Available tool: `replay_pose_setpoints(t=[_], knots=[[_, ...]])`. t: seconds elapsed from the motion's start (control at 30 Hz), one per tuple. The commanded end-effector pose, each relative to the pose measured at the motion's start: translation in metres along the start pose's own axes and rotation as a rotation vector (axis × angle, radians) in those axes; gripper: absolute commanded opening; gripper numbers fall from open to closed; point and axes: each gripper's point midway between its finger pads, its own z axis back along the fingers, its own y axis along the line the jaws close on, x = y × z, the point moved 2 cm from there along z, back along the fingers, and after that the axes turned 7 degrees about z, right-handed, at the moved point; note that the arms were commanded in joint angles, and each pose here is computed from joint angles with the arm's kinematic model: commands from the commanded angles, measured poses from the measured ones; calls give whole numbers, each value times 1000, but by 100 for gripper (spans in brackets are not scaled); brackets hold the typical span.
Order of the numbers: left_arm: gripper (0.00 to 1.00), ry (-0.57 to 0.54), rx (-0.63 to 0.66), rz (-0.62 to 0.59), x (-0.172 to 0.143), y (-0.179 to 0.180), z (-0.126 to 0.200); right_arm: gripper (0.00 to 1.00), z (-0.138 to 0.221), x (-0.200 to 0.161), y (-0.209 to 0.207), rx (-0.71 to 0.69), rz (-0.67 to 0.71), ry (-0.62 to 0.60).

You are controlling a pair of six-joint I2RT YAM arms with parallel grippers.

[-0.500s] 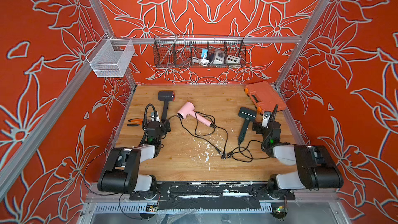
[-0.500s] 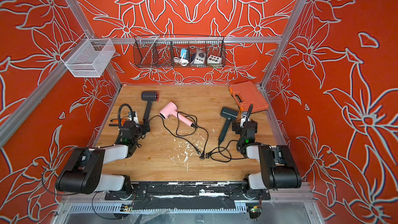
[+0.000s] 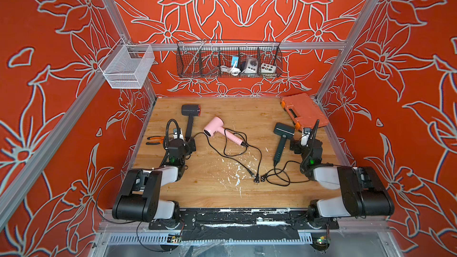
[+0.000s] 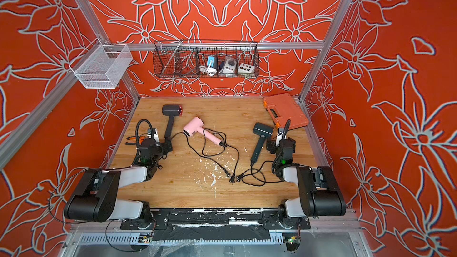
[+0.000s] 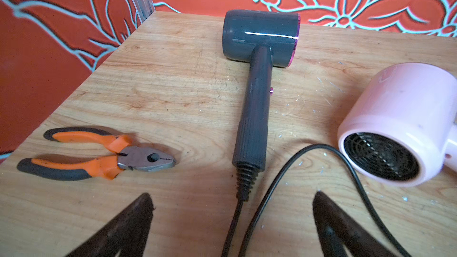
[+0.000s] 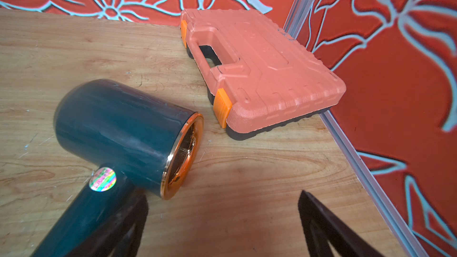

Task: Wrap the cord around the hair dryer
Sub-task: Pick up the hair dryer from the center of the board.

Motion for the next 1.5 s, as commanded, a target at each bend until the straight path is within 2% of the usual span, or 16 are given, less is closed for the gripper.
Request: replay_pose_setpoints(t=[0.0,0.4,0.47,0.57,0.77,1.0,1.13,1.2,1.33,1.47], knots=[[98,-18,-2,-11,2,-1,0,98,-3,5,-2,-6,-14,-6],[98,-14,-4,-10,2,-1,1,98,-2,11,-4,-14,-20,-17],[98,-29,13,-7,10,0,0,98,-1,21,-7,-4,-8,29],[98,41,88,-13,20,7,1,98,3,34,-10,5,-1,56],[98,100,25,8,39,-7,14,98,19,55,-31,-76,-100,119],[98,215,-64,79,61,-27,36,98,41,77,-24,-18,-182,303],[98,298,-124,164,69,-39,56,98,57,65,2,94,-169,440],[98,337,-196,194,70,-51,72,98,67,56,18,158,-179,498],[98,394,-293,181,62,-71,93,98,83,42,41,230,-197,610],[98,457,-367,178,52,-86,101,98,87,29,57,244,-239,705]])
